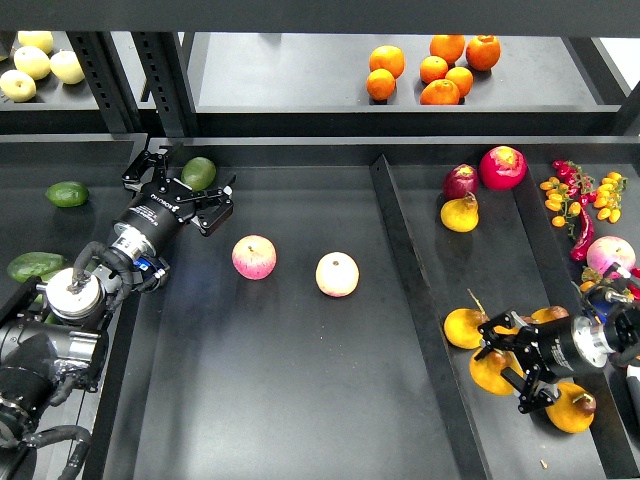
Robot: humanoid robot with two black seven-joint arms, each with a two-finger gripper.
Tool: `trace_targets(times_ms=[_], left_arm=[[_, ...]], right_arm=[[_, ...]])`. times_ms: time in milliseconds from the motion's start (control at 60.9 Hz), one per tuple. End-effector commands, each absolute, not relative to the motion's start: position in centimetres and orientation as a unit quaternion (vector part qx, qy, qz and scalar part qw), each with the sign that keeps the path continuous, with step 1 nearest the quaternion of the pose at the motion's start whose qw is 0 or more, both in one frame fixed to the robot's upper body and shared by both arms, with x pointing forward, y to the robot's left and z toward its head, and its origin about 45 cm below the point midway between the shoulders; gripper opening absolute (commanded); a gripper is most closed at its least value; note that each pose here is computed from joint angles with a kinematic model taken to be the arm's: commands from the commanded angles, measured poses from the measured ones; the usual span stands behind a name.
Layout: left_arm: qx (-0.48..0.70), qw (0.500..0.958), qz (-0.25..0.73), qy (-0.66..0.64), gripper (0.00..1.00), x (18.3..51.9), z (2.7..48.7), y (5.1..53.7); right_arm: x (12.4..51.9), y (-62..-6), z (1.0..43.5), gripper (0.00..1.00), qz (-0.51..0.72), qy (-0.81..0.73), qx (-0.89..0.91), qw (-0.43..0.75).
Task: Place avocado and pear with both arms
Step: 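Carry the pear into the bin beside the other yellow pears, then open the right gripper to release the pear in the bin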
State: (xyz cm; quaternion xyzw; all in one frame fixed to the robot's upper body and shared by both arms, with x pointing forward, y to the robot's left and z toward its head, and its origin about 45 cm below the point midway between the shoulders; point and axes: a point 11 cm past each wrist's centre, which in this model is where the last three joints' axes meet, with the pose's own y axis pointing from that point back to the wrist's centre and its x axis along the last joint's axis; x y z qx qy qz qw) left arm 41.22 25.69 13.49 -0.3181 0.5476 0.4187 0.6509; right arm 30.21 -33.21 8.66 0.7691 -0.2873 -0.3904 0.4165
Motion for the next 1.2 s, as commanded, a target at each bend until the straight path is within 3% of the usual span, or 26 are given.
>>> trace_targets(times_ms=[0, 1182], left_arm=[[-0.318, 0.651, 0.419, 0.548, 0.99, 41.2, 13.5, 25.7], [-0.315, 0.650, 0.420, 0.550, 0.99, 41.0, 13.2, 25.7]], right_arm=[[29.2, -33.7, 7.7, 0.04, -0.402, -0.289, 0.761, 0.419], [24.9, -34.7, 3.7, 0.11, -0.443, -0.285, 0.730, 0.435]])
